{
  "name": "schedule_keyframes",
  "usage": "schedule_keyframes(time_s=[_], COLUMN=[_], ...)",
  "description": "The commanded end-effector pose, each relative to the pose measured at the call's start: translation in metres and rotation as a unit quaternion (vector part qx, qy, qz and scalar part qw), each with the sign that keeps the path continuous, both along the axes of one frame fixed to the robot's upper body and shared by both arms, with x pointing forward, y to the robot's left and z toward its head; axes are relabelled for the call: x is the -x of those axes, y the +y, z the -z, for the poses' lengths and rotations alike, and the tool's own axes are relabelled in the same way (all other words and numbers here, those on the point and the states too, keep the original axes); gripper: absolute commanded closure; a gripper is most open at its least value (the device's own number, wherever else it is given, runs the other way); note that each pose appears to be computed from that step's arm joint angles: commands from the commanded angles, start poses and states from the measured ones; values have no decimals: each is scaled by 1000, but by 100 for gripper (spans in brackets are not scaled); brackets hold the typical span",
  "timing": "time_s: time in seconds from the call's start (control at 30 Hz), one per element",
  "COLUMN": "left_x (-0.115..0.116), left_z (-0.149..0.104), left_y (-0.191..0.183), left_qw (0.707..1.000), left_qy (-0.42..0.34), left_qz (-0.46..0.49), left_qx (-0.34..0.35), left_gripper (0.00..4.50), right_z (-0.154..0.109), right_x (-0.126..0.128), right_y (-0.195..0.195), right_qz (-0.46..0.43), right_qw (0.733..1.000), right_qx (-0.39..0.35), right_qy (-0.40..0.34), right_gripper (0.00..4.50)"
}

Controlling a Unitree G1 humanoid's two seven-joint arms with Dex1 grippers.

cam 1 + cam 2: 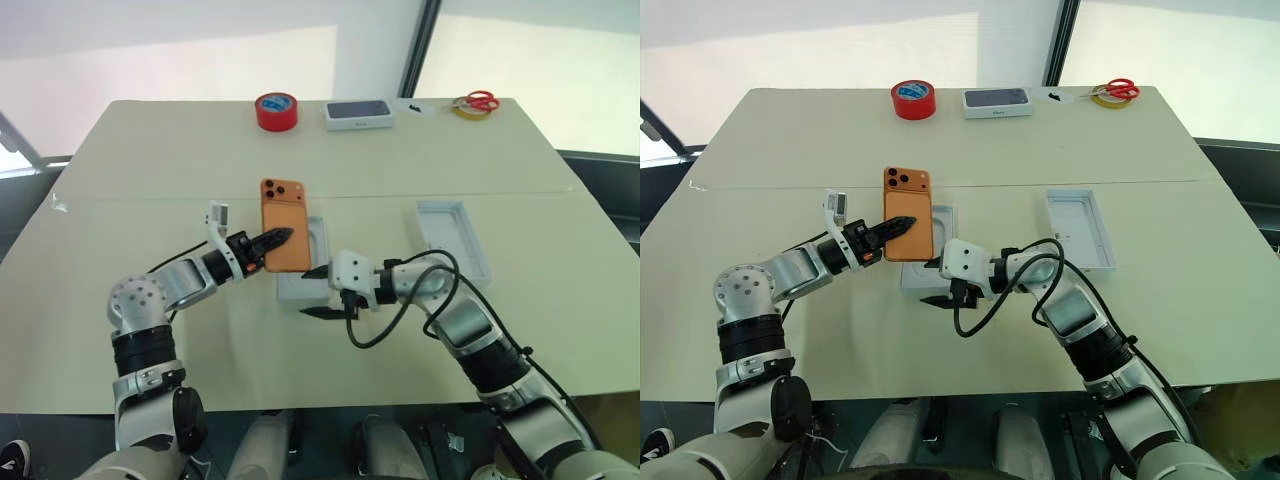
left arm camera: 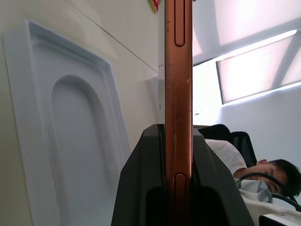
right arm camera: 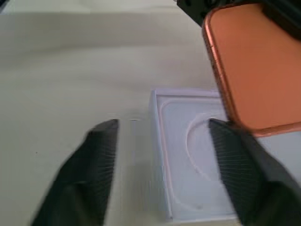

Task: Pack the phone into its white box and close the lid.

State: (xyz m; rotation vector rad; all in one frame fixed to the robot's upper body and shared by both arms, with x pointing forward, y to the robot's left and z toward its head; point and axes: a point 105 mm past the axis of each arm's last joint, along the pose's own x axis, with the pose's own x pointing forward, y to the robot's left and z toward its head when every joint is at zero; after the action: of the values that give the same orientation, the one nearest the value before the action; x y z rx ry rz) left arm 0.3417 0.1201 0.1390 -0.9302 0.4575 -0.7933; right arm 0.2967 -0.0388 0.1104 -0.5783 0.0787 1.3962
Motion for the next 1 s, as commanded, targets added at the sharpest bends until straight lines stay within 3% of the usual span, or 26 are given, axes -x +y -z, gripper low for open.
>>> schedule_keyframes(time_s=[0.03, 0.23, 0.37, 0.63, 1.0], left_x=[7, 9, 11, 11, 20], left_z=[-5, 3, 9, 6, -1], left_y=[-7, -10, -12, -16, 15], left_qw=[1000, 1000, 999, 998, 993], left_qy=[-17, -9, 5, 10, -22], left_qz=[15, 17, 27, 43, 34], left_qx=[2, -12, -16, -33, -108], left_gripper=[450, 450, 450, 64, 64], right_z=[-22, -30, -31, -27, -29], right_x=[-4, -36, -45, -43, -46], right_y=[-28, -72, -75, -67, -65], right_qz=[16, 99, 111, 104, 113], right_qw=[999, 993, 990, 991, 990], right_qx=[-1, 21, 21, 14, 5], right_qy=[-39, -67, -80, -80, -83], right_gripper=[46, 46, 46, 41, 41])
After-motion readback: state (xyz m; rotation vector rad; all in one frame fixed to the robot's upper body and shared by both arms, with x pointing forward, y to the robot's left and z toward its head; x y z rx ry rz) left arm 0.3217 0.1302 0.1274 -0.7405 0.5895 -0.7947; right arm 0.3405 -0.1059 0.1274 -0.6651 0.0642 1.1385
